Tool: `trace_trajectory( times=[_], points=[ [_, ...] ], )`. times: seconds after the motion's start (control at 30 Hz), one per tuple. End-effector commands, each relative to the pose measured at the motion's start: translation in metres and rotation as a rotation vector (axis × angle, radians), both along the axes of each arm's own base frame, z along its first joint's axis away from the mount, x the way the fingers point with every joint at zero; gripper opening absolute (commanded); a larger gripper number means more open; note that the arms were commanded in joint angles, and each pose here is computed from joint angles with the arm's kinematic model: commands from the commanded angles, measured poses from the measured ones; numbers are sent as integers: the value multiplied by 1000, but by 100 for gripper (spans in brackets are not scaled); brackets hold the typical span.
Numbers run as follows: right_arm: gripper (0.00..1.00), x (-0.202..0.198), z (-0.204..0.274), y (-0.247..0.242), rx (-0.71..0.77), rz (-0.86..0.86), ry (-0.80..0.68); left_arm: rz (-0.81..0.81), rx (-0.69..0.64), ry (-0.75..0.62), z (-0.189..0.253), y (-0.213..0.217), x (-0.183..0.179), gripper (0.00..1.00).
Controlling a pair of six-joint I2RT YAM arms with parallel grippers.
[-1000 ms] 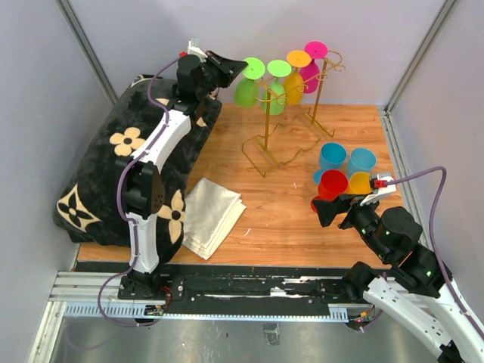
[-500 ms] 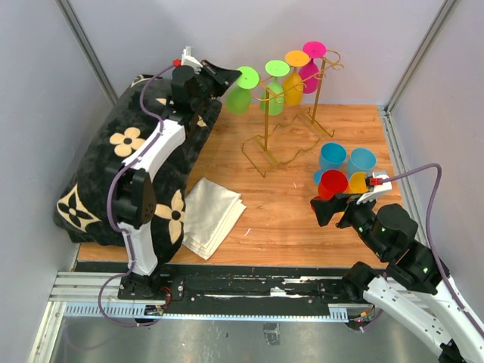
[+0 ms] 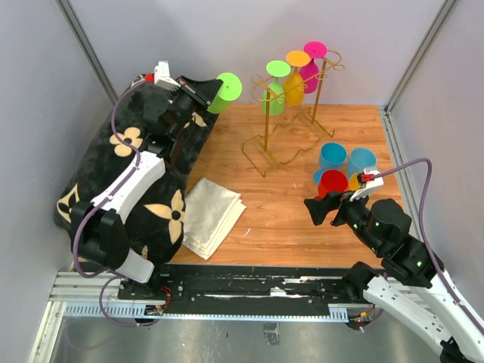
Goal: Take the wine glass off the wine glass rack
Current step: Place the wine glass at the center of the board.
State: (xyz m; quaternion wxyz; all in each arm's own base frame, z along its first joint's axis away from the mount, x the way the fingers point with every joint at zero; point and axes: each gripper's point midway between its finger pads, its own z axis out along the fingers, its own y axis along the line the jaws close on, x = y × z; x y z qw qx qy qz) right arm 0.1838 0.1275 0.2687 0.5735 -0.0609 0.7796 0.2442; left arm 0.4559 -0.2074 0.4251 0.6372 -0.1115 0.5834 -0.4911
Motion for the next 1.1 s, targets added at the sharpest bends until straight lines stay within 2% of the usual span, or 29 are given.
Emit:
trace_trajectory(
  times=[0.0, 0.17, 0.3, 0.57, 0.7, 0.83, 1.07],
  points=[
    [99, 2, 21, 2, 32, 8, -53, -60, -3, -71, 18, 1, -36, 0],
    [99, 7, 30, 9, 9, 43, -98, -141, 120, -108, -7, -20, -101, 1],
    [99, 9, 37, 31, -8, 143, -93, -279, 231, -124, -51, -46, -162, 1],
    [89, -17, 49, 111, 127, 551, 0, -442, 168, -94, -112, -58, -246, 0],
    [80, -33, 42, 138, 210, 718, 66, -502, 101, -82, -129, -59, -273, 0],
    [69, -36, 22, 145, 248, 738, 148, -515, 33, -88, -135, -51, -287, 1],
    [58, -46, 10, 155, 274, 820, 209, -595, 26, -152, -128, -52, -308, 2]
  ],
)
